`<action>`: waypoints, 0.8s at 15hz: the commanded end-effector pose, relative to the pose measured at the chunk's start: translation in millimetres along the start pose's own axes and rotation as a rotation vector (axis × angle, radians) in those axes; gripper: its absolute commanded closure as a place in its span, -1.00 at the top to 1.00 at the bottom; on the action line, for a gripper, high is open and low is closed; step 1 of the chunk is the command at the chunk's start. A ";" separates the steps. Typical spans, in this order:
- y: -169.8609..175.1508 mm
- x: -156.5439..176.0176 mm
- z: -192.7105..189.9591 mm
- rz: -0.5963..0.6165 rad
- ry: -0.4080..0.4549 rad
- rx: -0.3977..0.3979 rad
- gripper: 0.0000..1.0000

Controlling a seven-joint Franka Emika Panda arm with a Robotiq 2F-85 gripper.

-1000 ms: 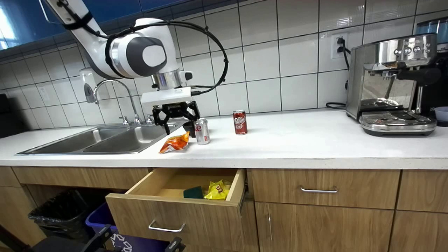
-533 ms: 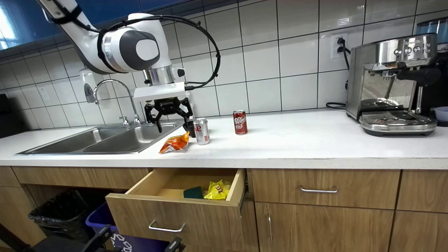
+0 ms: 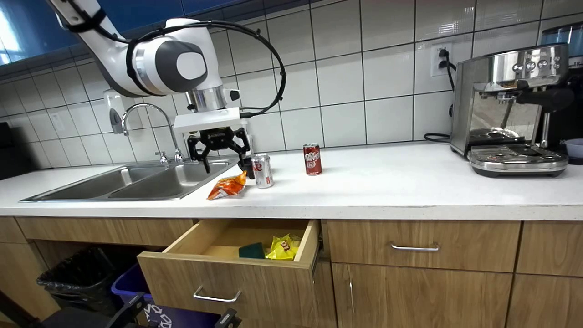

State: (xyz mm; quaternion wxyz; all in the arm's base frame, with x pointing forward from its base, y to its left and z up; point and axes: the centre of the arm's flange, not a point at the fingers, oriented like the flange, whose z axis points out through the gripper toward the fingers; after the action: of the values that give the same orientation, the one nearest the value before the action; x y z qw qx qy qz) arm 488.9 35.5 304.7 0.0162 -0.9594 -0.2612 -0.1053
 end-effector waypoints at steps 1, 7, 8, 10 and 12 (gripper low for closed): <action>-8.1 23.5 0.3 -0.041 0.029 0.000 1.00; -17.7 54.6 16.2 -0.055 0.058 0.019 1.00; -17.6 58.7 19.7 -0.054 0.061 0.023 1.00; -17.0 68.1 29.1 -0.044 0.085 0.018 1.00; -16.2 76.7 36.7 -0.045 0.111 0.013 1.00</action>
State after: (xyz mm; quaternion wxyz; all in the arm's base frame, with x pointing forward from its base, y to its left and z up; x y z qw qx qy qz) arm 529.8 83.8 293.0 0.0268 -0.9480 -0.2870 -0.1351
